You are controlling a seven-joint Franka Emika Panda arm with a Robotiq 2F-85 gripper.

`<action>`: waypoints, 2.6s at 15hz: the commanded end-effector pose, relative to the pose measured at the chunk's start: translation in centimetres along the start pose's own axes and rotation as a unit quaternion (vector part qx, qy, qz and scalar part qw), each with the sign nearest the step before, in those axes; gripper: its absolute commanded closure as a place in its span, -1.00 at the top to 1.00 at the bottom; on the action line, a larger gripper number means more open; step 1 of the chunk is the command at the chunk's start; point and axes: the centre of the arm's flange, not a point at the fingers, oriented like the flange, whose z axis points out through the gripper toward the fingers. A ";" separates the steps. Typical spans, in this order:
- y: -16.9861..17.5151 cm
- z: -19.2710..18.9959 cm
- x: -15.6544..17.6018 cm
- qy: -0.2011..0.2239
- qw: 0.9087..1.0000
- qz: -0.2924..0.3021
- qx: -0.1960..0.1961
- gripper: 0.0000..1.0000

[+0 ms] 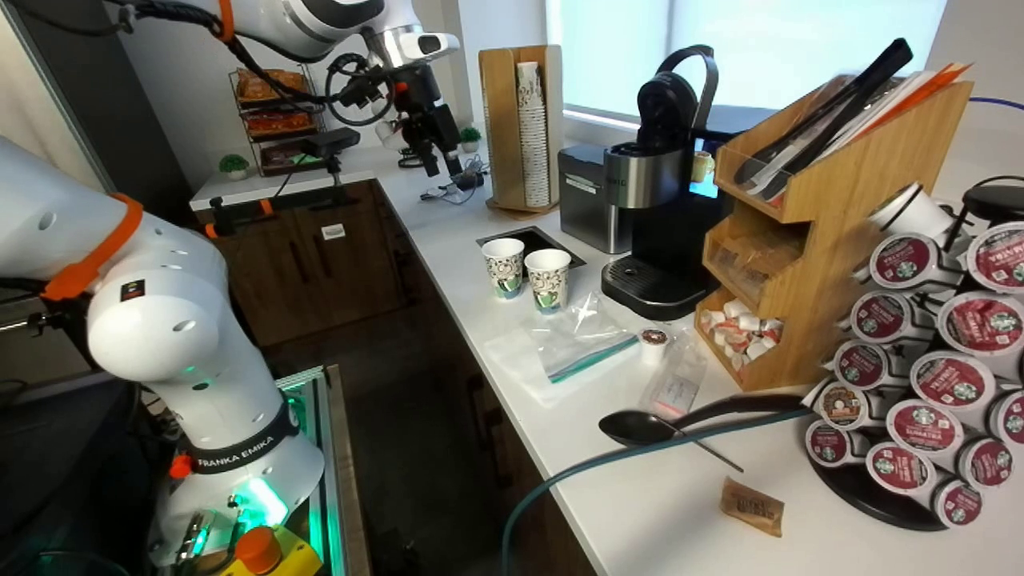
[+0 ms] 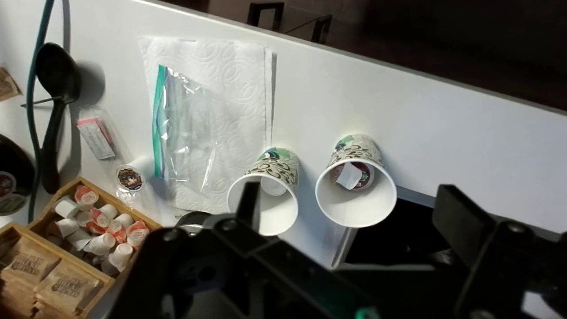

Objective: Put the item in the cup into the other cup

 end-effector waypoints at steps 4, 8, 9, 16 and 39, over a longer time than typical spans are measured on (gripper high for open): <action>0.2 1.5 5.6 -0.037 0.991 -0.107 0.072 1.00; 0.4 2.1 5.2 -0.029 0.993 -0.098 0.060 1.00; 0.3 1.9 5.2 -0.029 0.993 -0.099 0.060 1.00; -3.7 9.2 5.7 -0.014 0.989 -0.125 0.078 1.00; -7.8 19.4 7.3 -0.031 0.959 -0.272 0.068 0.90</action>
